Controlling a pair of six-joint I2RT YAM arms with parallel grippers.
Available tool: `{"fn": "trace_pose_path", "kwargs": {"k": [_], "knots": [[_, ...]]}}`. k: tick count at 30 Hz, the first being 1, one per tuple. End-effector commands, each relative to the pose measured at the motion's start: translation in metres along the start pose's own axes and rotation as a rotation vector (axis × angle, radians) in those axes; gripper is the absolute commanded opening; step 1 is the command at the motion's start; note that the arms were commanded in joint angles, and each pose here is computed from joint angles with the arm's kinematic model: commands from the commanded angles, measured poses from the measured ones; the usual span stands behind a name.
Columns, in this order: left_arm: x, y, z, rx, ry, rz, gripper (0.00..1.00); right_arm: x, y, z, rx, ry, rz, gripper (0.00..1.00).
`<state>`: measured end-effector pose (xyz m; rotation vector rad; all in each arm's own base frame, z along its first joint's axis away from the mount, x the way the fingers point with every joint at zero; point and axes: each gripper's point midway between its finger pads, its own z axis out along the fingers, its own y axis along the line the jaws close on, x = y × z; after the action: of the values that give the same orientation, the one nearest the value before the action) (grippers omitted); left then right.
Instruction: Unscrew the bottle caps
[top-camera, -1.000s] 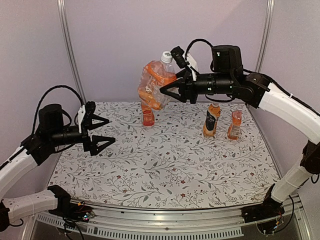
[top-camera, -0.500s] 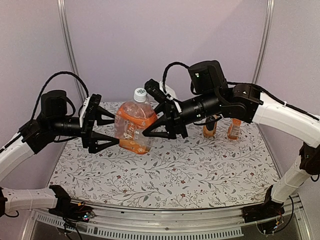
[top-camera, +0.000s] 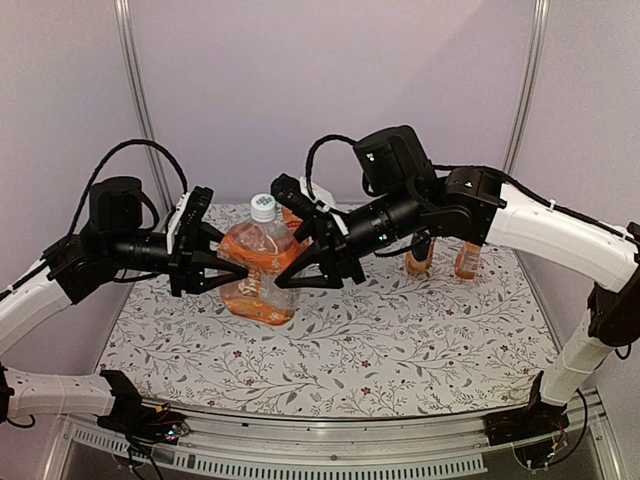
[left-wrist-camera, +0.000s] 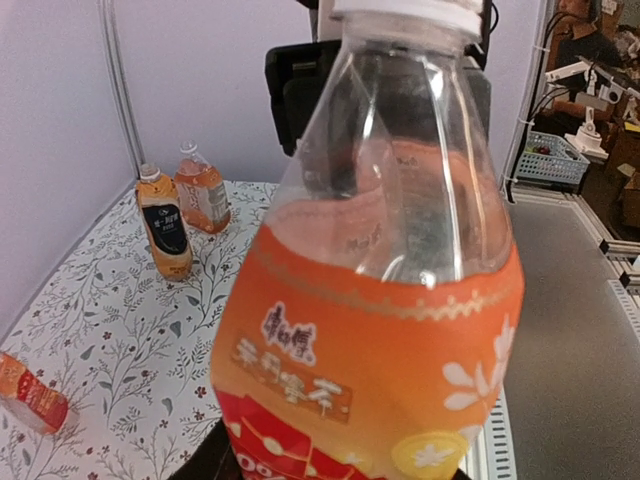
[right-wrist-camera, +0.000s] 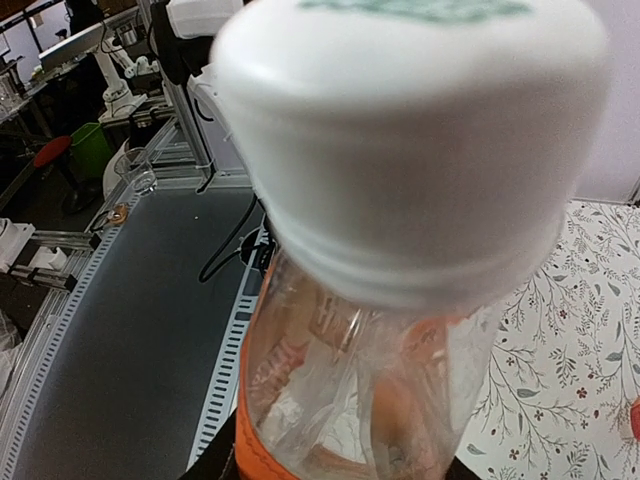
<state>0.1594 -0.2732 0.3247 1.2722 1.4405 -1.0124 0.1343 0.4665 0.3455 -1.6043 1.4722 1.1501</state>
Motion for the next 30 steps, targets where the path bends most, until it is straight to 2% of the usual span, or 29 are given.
{"fn": "trace_pose_path", "kwargs": {"k": [1,2,5,7,10,15,20,25,30], "knots": [[-0.001,-0.011,0.001,0.036,-0.007,-0.002,0.29,-0.007,-0.01,0.005,0.04,-0.011,-0.017,0.3],[0.0,-0.011,0.001,0.035,-0.006,-0.003,0.28,-0.006,-0.011,0.005,0.048,-0.008,-0.016,0.38],[0.003,-0.005,0.0,-0.003,0.004,-0.01,0.23,-0.005,-0.024,0.002,0.127,0.004,-0.007,0.71],[0.01,0.011,-0.001,-0.108,0.028,-0.018,0.23,-0.005,-0.037,-0.004,0.222,0.012,0.008,0.8],[0.025,0.043,-0.008,-0.301,0.084,0.044,0.22,-0.012,-0.051,-0.021,0.346,0.0,0.034,0.86],[0.041,0.085,-0.026,-0.566,0.194,0.201,0.2,-0.032,-0.068,-0.049,0.503,-0.068,0.165,0.86],[0.049,0.103,-0.035,-0.697,0.28,0.344,0.18,-0.037,-0.09,-0.062,0.635,-0.161,0.407,0.74],[0.056,0.104,-0.033,-0.713,0.319,0.408,0.18,-0.03,-0.101,-0.054,0.669,-0.15,0.558,0.69],[0.058,0.1,-0.027,-0.691,0.322,0.424,0.18,-0.033,-0.102,-0.04,0.629,-0.12,0.595,0.64]]}}
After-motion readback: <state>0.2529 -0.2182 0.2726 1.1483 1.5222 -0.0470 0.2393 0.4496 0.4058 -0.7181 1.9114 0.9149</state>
